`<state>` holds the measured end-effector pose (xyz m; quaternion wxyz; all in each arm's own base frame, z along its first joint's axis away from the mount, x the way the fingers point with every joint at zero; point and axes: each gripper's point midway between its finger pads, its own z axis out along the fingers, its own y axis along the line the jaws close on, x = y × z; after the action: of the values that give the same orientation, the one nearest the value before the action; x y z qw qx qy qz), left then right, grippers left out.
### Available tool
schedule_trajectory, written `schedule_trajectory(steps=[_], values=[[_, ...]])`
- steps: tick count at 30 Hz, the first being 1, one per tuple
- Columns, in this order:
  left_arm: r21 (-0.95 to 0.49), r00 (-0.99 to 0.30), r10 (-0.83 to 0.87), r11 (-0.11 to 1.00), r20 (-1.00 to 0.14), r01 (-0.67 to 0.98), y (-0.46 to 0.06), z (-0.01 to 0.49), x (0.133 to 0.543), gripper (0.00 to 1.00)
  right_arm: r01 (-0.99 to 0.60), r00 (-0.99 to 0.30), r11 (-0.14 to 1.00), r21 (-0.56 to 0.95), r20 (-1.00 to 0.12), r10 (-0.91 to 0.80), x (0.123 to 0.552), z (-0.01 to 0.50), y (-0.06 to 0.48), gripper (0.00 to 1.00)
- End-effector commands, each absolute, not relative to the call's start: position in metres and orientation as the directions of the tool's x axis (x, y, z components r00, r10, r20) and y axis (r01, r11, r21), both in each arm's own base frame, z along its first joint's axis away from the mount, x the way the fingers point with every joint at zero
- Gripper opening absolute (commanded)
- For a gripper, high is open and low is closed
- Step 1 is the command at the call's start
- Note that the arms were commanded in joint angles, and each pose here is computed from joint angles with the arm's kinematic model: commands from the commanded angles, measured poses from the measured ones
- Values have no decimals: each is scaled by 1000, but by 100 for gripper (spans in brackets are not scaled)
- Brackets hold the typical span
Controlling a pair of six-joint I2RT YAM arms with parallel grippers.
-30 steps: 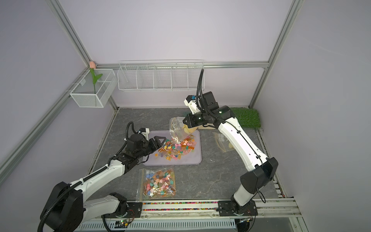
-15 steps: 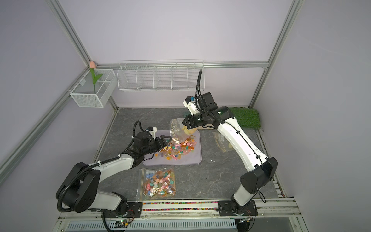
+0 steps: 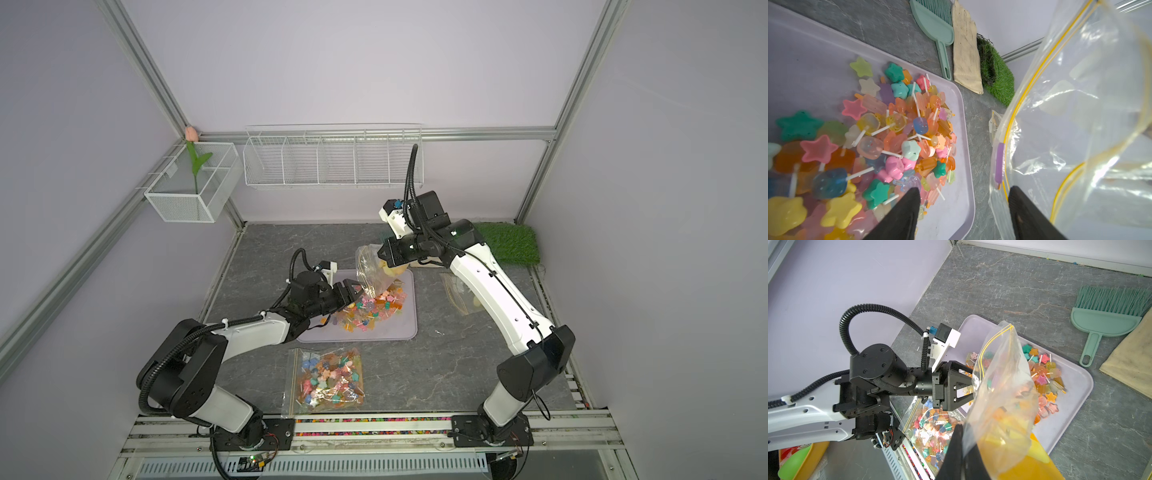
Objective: Pour candies out of the ziploc bag
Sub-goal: 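Pour the candies out of the ziploc bag onto the tray, then place the ziploc bag at the center of the board.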
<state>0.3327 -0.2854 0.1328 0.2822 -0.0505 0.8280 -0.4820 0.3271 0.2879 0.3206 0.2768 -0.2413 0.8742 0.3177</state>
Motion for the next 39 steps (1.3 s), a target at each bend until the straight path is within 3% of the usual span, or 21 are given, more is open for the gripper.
schedule_trajectory(steps=[1,13,27,32,35,37,39], values=[[-832,-820,-376,517,-431,200,-291,140,338,68,-626,-673,674,392,-709,-212,324,352,282,7],[-844,-845,-354,501,-402,191,-307,126,333,65,-632,-653,679,373,-728,-208,318,371,278,7],[-829,-824,-388,536,-413,162,-281,143,314,66,-549,-666,780,301,-722,-190,337,357,260,7],[-800,-784,-408,572,-468,179,-263,171,316,78,-427,-711,832,354,-700,-67,352,357,231,7],[-771,-738,-431,609,-520,188,-242,193,318,91,-312,-740,838,448,-668,82,362,360,204,7],[-747,-699,-445,637,-559,191,-227,209,320,98,-167,-765,833,528,-602,229,371,357,175,7],[-727,-667,-456,659,-589,191,-213,221,321,100,19,-773,787,617,-490,403,376,347,142,7]])
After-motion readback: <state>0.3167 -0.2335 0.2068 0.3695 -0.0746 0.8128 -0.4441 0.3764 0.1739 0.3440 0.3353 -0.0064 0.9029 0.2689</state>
